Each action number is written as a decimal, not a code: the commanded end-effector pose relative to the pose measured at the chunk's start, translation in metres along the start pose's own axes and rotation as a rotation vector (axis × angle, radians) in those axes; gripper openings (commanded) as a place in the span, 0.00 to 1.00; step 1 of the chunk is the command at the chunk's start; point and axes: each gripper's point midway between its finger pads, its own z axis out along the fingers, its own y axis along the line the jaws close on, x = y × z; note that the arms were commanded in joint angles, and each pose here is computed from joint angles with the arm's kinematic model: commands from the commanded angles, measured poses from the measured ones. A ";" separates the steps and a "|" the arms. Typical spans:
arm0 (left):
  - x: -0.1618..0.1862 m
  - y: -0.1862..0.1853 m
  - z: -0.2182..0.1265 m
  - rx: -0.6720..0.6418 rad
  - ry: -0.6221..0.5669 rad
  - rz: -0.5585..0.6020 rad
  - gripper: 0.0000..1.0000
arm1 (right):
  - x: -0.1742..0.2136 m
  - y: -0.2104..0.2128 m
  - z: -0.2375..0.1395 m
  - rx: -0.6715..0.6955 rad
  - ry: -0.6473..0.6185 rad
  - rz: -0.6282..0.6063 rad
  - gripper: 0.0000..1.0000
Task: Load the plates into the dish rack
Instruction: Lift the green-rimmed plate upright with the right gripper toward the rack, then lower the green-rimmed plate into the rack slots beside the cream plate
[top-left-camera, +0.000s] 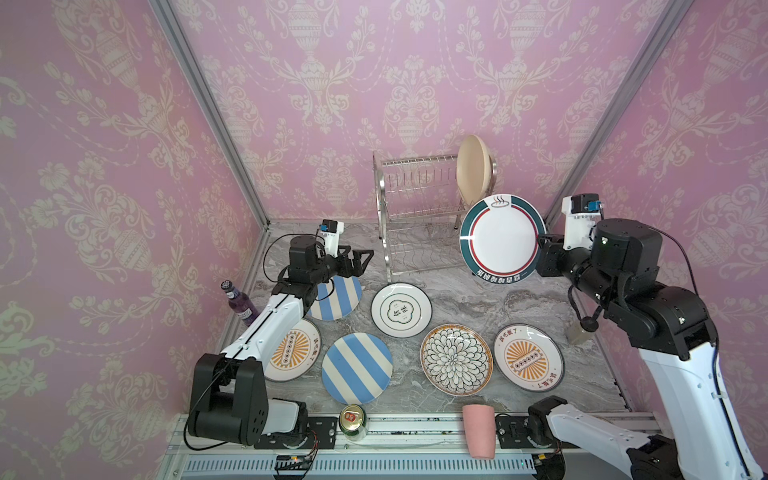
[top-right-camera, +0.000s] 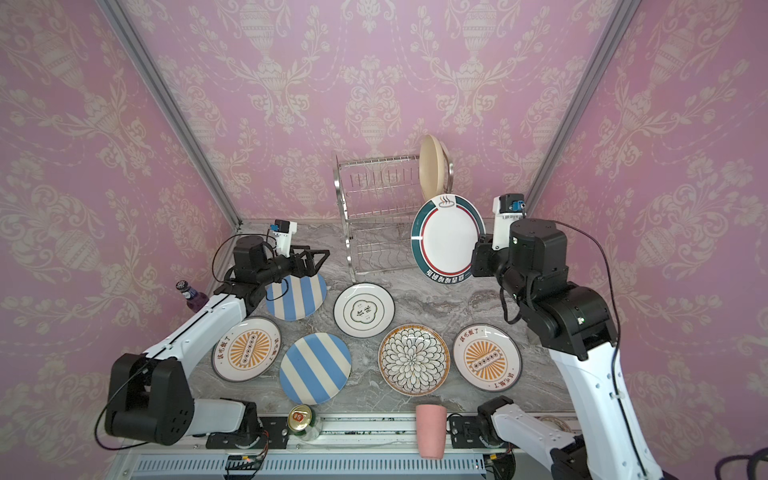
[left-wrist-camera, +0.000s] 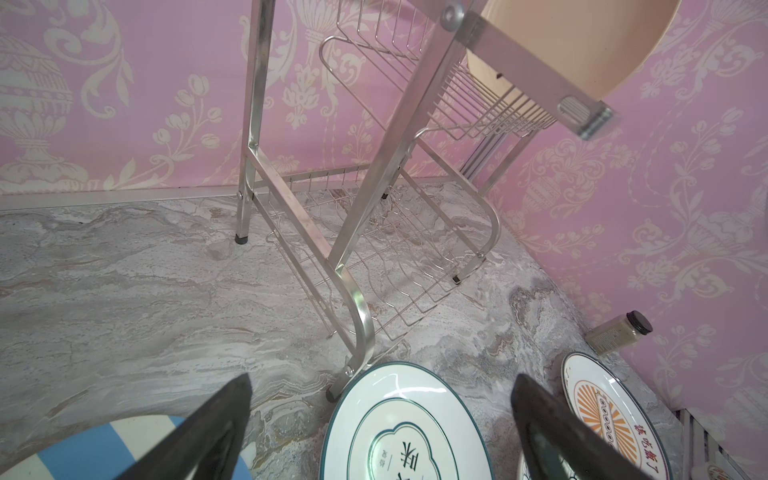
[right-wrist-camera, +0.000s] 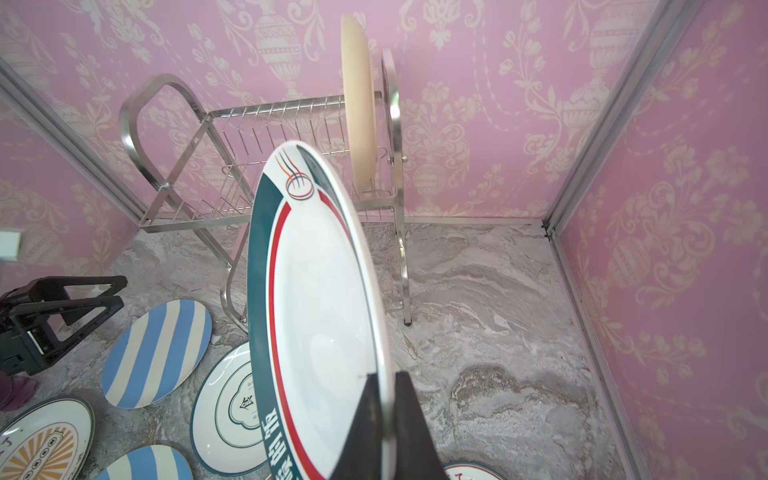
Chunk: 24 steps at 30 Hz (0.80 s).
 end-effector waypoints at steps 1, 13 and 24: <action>0.000 -0.014 -0.008 0.034 0.003 -0.014 0.99 | -0.047 0.010 0.006 0.023 -0.130 -0.027 0.00; -0.005 -0.026 -0.022 0.042 -0.005 -0.068 0.99 | -0.123 0.037 0.050 0.129 -0.393 0.013 0.00; -0.006 -0.026 -0.022 0.031 0.009 -0.059 0.99 | -0.153 0.051 0.083 0.380 -0.482 -0.116 0.00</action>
